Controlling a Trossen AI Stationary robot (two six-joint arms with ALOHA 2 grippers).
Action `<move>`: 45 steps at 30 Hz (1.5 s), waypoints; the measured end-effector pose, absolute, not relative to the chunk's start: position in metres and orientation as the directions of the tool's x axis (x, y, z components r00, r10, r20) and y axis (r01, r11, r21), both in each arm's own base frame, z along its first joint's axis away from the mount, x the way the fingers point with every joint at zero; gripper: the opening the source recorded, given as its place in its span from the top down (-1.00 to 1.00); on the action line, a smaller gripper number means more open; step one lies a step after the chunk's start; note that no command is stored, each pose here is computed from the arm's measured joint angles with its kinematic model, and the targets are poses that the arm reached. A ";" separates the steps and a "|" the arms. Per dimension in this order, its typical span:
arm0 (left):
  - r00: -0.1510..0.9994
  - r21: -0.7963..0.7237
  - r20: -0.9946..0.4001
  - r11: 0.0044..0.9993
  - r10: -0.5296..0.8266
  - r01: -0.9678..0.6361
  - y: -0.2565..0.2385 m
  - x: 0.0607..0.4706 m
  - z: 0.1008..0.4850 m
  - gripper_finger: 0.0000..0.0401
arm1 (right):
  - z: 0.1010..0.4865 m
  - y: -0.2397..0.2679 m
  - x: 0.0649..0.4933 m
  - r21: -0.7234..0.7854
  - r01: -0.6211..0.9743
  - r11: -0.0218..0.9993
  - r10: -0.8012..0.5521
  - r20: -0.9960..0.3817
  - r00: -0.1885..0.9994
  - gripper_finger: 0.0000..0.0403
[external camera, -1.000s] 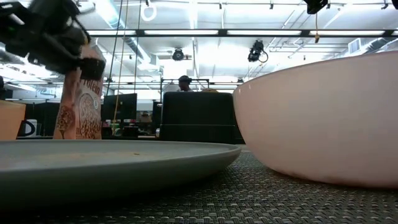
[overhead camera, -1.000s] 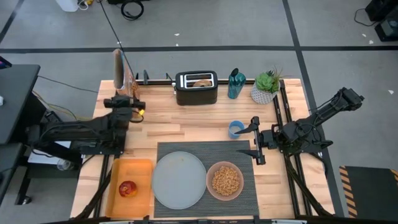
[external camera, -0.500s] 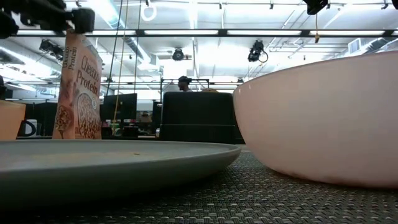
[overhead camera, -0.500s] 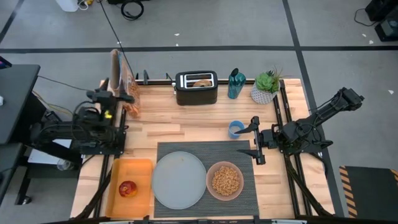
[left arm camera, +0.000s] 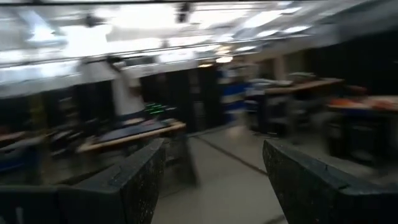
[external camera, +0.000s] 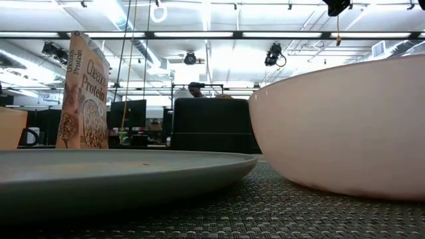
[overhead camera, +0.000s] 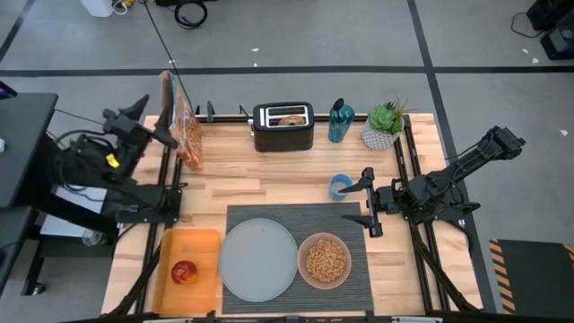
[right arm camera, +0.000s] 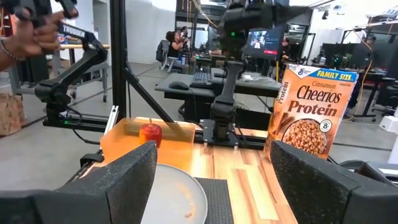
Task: Arrange a breakfast setting
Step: Put the sliced bread on the gray plate
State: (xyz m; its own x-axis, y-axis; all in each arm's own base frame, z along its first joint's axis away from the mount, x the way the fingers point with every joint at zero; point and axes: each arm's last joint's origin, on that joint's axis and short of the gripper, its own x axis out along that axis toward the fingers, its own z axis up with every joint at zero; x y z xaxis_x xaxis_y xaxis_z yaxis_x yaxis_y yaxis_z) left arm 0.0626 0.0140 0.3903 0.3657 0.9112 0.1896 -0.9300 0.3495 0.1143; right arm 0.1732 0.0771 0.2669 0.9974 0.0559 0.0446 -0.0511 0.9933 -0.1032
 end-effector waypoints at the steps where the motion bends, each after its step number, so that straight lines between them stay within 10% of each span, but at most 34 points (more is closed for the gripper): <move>1: 0.412 0.138 0.186 0.391 0.892 -0.910 0.011 0.065 0.395 -0.38 | 0.267 0.077 0.173 -0.104 -0.051 0.993 0.056 0.045 0.997 -0.59; 8: 0.904 0.309 0.181 0.850 0.388 -0.426 -0.027 0.086 0.415 -0.37 | 0.266 0.077 0.173 -0.109 -0.051 0.993 0.056 0.039 0.998 -0.59; 19: 0.992 0.053 -0.098 0.996 0.082 -0.077 -0.087 0.114 0.409 -0.12 | 0.264 0.077 0.173 -0.080 -0.054 0.995 0.056 0.019 0.998 -0.59; 29: 0.847 -0.404 -0.505 0.913 -0.165 -0.063 -0.150 0.137 0.356 0.09 | 0.260 0.079 0.174 -0.074 -0.108 0.991 0.107 -0.015 0.994 -0.59; 45: 0.704 -0.686 -0.642 0.637 -0.303 -0.352 -0.178 0.152 0.332 0.22 | 0.250 0.083 0.195 -0.218 -0.080 0.973 0.081 -0.006 0.997 -0.57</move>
State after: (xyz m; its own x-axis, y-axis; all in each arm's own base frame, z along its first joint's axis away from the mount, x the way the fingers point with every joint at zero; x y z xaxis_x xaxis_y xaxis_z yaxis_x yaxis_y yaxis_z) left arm 0.1517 -0.1778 0.3316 0.7039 -0.3034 -0.6422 -0.3516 0.6368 -0.6862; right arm 0.1946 0.0831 0.2496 0.9967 0.0807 -0.0065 -0.0802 0.9726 -0.2182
